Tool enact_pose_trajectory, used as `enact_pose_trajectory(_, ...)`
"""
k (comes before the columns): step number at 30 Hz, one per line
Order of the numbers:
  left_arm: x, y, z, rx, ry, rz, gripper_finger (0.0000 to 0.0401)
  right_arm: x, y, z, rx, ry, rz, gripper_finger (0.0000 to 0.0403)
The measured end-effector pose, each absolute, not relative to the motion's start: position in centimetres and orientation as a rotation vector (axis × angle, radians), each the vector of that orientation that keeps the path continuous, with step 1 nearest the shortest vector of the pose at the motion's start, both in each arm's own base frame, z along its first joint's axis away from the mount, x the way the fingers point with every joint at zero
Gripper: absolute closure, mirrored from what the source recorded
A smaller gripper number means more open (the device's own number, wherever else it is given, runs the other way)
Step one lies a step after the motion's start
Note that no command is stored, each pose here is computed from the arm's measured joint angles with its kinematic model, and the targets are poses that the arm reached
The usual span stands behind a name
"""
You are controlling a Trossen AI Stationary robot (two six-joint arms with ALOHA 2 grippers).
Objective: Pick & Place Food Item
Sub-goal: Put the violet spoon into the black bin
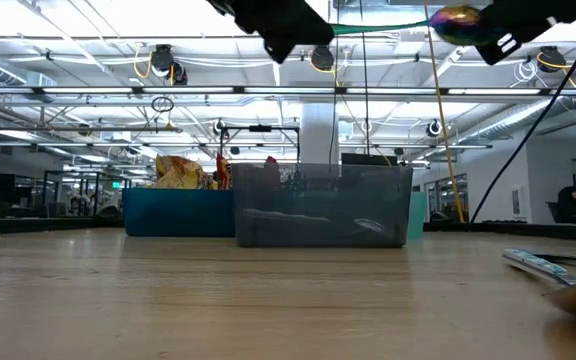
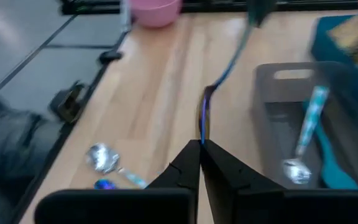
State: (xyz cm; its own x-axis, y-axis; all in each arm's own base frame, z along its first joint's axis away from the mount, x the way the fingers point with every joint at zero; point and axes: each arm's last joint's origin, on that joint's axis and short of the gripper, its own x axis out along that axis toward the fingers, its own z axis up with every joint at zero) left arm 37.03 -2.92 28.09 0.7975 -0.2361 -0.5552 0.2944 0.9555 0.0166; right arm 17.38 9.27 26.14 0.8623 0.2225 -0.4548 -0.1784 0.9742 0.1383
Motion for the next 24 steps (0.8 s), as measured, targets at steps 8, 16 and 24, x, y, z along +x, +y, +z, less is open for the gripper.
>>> enact_pose_trajectory(8, 33.9, -2.1, 29.5, 0.092, 0.679, -0.093, 0.0396, 17.2, 8.9, 26.3, 0.115, 0.473, 0.11, 0.0372)
enact_pose_trajectory(16, 32.2, -1.2, 27.3, -0.009, 0.71, 0.058, 0.0396, 15.4, 7.9, 27.9, 0.104, 0.397, 0.15, 0.0358)
enact_pose_trajectory(24, 33.0, -1.2, 24.0, -0.149, 0.766, 0.133, 0.0396, 14.8, 7.5, 28.4, 0.075, 0.365, 0.142, 0.0359)
